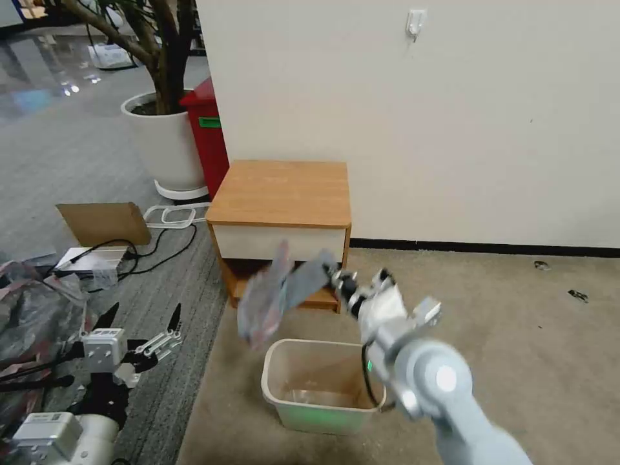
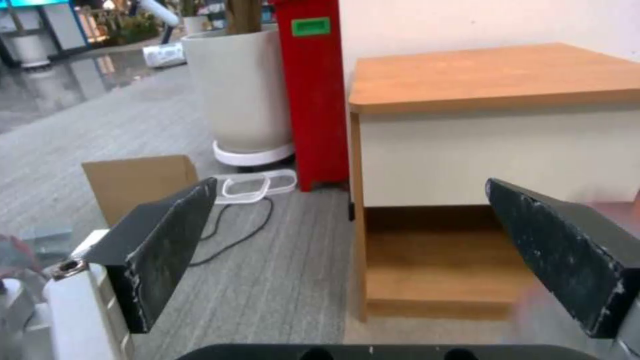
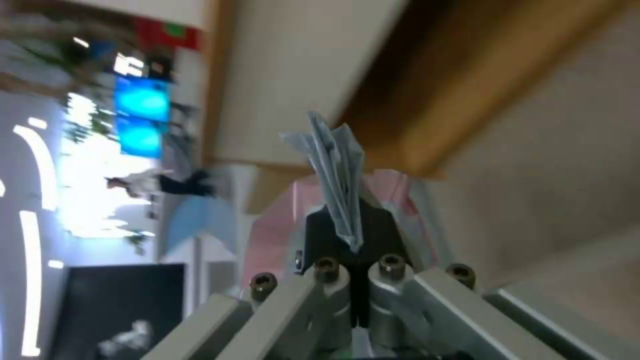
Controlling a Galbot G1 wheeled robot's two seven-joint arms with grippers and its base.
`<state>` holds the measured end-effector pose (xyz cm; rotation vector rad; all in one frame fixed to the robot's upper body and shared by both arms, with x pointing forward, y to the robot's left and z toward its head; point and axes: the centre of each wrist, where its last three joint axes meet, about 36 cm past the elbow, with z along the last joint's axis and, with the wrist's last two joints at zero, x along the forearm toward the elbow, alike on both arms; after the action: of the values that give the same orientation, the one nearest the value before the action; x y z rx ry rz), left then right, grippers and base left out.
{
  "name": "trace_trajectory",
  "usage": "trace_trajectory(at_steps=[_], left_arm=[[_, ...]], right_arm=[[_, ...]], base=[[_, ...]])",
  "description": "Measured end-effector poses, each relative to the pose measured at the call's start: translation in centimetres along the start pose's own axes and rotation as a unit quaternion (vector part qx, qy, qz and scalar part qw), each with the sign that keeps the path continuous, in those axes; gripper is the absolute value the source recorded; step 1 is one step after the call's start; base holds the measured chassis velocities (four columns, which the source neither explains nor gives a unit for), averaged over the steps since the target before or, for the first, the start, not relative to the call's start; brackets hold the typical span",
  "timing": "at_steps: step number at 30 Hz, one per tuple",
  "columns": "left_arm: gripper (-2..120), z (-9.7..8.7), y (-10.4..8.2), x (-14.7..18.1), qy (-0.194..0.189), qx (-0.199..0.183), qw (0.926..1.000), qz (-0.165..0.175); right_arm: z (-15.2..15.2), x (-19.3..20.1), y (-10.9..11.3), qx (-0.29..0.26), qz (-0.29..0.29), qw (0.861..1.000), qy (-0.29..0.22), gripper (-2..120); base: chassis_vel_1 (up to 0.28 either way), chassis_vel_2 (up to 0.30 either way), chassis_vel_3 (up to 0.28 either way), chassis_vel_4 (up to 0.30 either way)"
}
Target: Pick up the garbage bag from the table and place it over the trash can.
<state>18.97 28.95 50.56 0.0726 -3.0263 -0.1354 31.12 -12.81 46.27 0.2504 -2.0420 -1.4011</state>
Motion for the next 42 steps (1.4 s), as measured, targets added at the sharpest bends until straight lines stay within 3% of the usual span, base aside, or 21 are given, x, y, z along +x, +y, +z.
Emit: trace_trajectory(at_steps=[10,21,33,35,37,39,41,42], left_arm=[[100,0.0,-0.1,0.0,-0.003,0.005,1.0000,0.002],[100,0.1,-0.8,-0.2,0.002,0.017,0.9998,0.014],[100,0.2,-1.7,-0.4,0.015,0.016,0.9994,0.028],[100,0.2,-1.7,-0.4,0.015,0.016,0.9994,0.028],[100,0.2,-1.7,-0.4,0.015,0.016,0.9994,0.028],[100,0.2,-1.7,-0.4,0.016,0.016,0.9993,0.029],[100,0.1,-2.0,-0.7,0.026,0.007,0.9985,0.048],[100,0.1,-2.0,-0.7,0.026,0.007,0.9985,0.048]], right_arm=[[-0.1,4.1,-2.6,0.040,0.088,0.995,0.002,0],[0.0,6.0,-3.1,0.060,0.119,0.991,0.011,0],[0.1,7.8,-1.8,0.086,0.161,0.983,-0.005,45],[0.1,7.8,-1.8,0.086,0.161,0.983,-0.005,45],[-0.3,8.2,-1.6,0.091,0.164,0.982,-0.015,61],[-0.4,8.3,-1.6,0.092,0.164,0.982,-0.017,63],[-0.7,8.4,-1.4,0.096,0.162,0.982,-0.026,76],[-0.7,8.4,-1.4,0.096,0.162,0.982,-0.026,76]], base=[[0.000,0.000,0.000,0.000],[0.000,0.000,0.000,0.000],[0.000,0.000,0.000,0.000],[0.000,0.000,0.000,0.000],[0.000,0.000,0.000,0.000],[0.000,0.000,0.000,0.000],[0.000,0.000,0.000,0.000],[0.000,0.000,0.000,0.000]])
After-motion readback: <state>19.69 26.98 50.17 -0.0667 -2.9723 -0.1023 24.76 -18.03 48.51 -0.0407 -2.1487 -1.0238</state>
